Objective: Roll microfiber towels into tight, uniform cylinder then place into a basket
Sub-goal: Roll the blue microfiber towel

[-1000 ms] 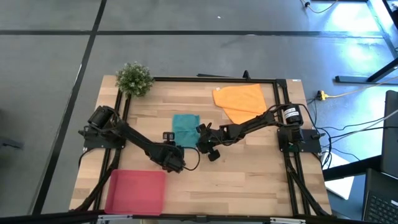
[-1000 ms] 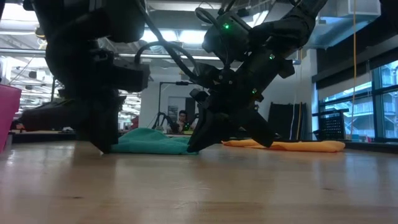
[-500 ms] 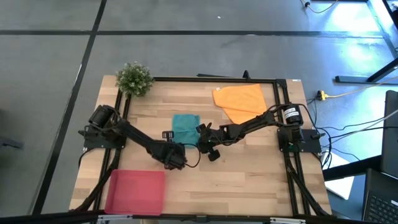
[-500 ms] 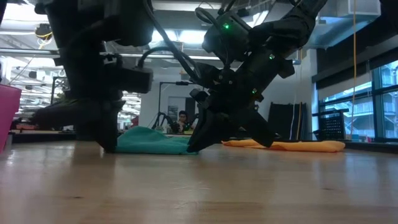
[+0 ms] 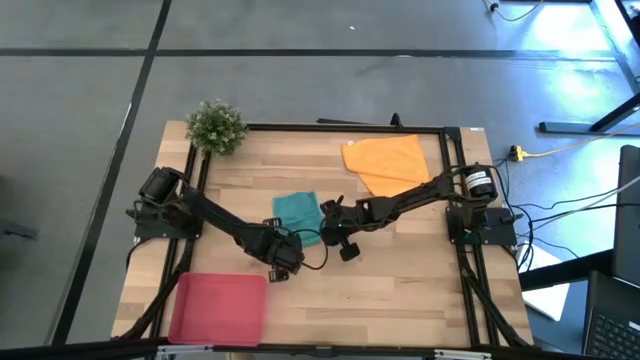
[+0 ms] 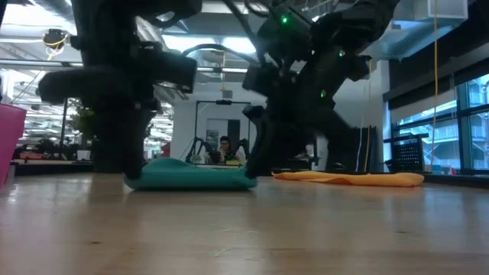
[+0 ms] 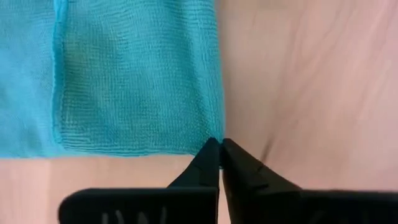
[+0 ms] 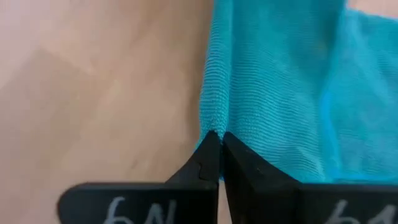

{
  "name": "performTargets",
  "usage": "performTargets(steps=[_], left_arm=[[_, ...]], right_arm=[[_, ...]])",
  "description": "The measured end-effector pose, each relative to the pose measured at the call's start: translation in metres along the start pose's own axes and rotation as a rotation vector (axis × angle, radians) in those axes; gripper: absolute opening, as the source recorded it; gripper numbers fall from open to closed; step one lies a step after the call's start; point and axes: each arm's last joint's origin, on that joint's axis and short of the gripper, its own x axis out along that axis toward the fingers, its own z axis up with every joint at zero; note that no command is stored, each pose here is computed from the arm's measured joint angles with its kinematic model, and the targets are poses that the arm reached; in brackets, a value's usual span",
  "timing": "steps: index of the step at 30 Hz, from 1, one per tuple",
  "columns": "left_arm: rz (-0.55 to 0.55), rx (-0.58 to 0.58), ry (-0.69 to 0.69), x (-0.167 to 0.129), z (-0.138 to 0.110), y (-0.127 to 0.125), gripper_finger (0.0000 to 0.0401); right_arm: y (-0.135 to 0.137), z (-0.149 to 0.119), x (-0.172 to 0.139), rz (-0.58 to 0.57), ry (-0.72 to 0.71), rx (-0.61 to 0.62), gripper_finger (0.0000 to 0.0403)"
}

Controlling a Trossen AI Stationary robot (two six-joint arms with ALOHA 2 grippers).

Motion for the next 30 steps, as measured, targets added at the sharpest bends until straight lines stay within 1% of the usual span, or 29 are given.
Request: performTargets(steps=[7,13,16,19,22,27,30], left_arm=[[-0.057,-0.040,0.010,-0.006,0.007,-0.001,0.0000],[-0.169,-0.030,0.034,-0.014,0.017,-0.003,0.0000],[-0.174,-0.040,0.030,-0.017,0.021,-0.001,0.0000],[-0.197,-0.020,0.015,-0.021,0.025,-0.002,0.0000],[-0.234,-0.024,0.036,-0.020,0.026,-0.001,0.0000],[-0.244,-0.036,0.046,-0.019,0.028,0.003,0.0000],[-0.245,-0.032,0.050,-0.019,0.029,0.005,0.0000]], right_arm=[[-0.010,0.001,-0.011,0.056,-0.034,0.179,0.0008],[-0.023,-0.006,-0.014,0.237,-0.078,0.340,0.0008],[-0.029,-0.009,-0.015,0.277,-0.087,0.394,0.0008],[-0.035,-0.012,-0.015,0.274,-0.086,0.464,0.0008],[-0.041,-0.014,-0.016,0.282,-0.095,0.537,0.0008],[-0.048,-0.014,-0.019,0.382,-0.149,0.601,0.0008],[-0.052,-0.012,-0.020,0.406,-0.181,0.644,0.0008]])
